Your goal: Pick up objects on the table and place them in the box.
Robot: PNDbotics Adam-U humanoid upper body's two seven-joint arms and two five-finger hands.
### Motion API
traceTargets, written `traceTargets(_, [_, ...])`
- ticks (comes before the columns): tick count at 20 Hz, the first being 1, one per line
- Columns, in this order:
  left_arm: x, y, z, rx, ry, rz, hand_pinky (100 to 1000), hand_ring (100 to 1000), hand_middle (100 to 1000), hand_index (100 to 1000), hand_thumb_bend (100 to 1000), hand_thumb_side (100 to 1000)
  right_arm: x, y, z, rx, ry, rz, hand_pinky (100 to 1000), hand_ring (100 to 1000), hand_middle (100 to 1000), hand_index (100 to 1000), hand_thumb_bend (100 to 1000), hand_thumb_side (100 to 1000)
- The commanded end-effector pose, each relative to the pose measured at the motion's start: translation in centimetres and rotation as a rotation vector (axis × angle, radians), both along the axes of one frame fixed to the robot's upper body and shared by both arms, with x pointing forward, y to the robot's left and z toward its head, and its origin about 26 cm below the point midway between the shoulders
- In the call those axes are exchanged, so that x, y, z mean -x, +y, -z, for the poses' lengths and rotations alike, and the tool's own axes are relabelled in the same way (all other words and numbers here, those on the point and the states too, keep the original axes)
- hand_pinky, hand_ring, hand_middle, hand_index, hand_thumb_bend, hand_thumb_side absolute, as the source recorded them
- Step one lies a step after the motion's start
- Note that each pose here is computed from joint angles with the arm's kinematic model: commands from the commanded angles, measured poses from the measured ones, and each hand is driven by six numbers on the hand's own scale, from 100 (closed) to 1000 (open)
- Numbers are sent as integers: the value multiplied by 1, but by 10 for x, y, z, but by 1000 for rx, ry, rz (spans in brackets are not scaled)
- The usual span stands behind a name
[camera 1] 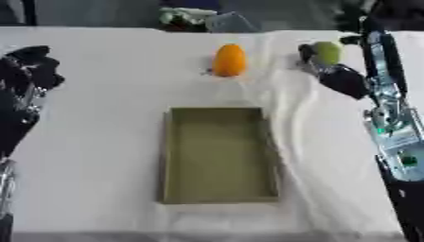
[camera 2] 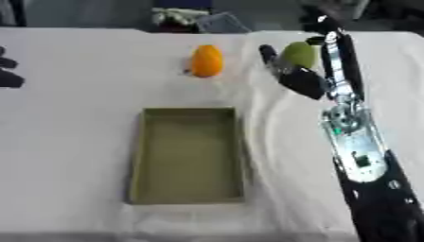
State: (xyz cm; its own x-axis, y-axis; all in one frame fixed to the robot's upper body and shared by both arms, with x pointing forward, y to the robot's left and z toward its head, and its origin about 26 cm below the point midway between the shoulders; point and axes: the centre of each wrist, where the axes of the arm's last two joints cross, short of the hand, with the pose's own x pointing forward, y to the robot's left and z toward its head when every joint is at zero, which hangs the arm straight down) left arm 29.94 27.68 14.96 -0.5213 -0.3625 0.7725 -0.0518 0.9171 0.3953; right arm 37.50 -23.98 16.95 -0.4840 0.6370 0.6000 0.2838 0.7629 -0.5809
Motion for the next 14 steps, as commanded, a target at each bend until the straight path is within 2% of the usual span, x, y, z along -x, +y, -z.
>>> traceTargets(1, [1,2,-6,-12,-18,4,661,598,632,805,434,699,-13,-5,-14,41,-8,12,747,810,781,921,474,412])
traceTargets(5, [1,2,-5,-13,-15,5,661,599,632,805,433,699,-37,-6,-25,85,17,33,748,809,781,921,478,414])
traceTargets(8, [1,2,-5,-13,-11,10,661,599,632,806,433,699,-58,-8,-26,120,69,66,750,810,782,922,482,419])
traceTargets(14, [1,1,-3,-14,-4,18,661,599,632,806,433,700,-100,-4,-7,142,220,138,750,811,783,924,489,431])
